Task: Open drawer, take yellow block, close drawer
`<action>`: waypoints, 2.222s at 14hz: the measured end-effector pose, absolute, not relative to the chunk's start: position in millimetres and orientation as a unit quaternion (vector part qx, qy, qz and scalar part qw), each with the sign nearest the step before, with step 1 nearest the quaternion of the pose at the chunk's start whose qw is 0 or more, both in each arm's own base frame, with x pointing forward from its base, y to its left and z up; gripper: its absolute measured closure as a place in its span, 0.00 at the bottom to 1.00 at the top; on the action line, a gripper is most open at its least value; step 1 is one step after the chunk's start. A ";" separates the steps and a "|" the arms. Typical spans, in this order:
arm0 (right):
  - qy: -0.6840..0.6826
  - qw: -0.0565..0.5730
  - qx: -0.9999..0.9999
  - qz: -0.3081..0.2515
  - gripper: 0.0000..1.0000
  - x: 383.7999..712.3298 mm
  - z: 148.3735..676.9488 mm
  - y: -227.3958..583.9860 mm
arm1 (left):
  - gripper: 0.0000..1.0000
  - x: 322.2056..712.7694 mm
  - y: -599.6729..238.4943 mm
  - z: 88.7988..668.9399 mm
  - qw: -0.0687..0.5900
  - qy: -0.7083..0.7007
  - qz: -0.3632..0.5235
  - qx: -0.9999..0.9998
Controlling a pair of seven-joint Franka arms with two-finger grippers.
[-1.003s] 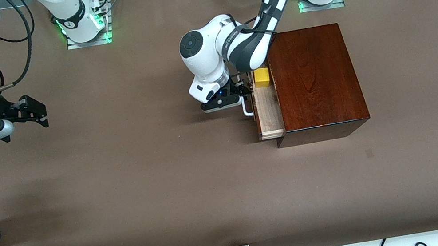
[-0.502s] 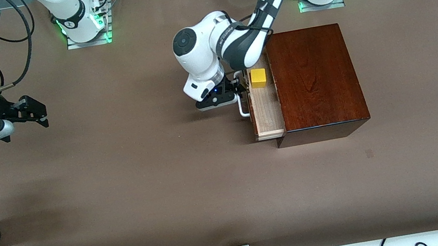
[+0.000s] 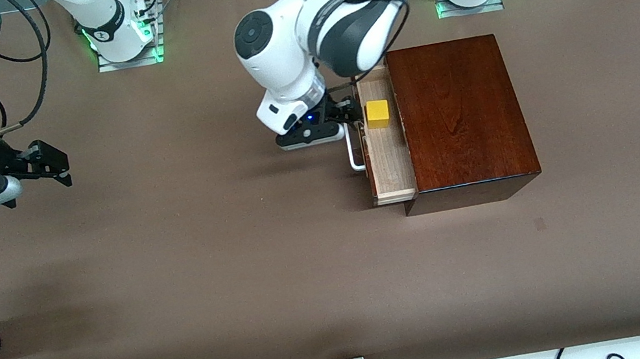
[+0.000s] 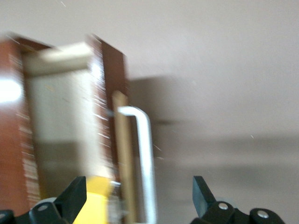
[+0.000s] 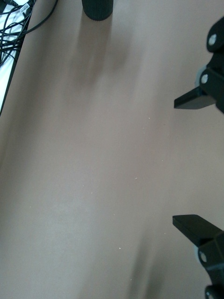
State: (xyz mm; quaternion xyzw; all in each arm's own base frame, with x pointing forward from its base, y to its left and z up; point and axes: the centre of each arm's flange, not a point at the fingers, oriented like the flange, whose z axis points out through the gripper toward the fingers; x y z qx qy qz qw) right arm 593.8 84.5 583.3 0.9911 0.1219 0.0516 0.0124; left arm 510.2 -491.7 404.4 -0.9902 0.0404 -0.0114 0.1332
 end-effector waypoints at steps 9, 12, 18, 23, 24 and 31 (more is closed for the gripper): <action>0.144 0.013 0.989 0.039 0.00 595.2 567.7 109.7 | 0.00 614.3 -248.8 533.0 0.030 0.031 0.052 -0.998; 0.152 0.014 0.988 0.024 0.00 599.7 549.9 121.2 | 0.00 619.4 -229.6 530.8 0.031 0.040 0.062 -0.997; 0.255 0.007 0.967 -0.004 0.00 567.2 545.9 212.0 | 0.00 637.5 -102.8 555.7 0.015 0.091 0.070 -0.993; 0.397 -0.014 0.918 0.012 0.00 504.2 551.2 351.1 | 0.00 598.5 -77.8 576.7 0.013 0.086 0.052 -0.995; 0.418 -0.019 0.908 0.014 0.00 494.2 550.2 375.0 | 0.00 584.0 -75.3 575.6 0.013 0.086 0.040 -0.995; 0.579 -0.054 0.812 0.037 0.00 462.0 474.9 542.6 | 0.00 545.6 -63.2 580.9 0.014 0.075 0.017 -0.997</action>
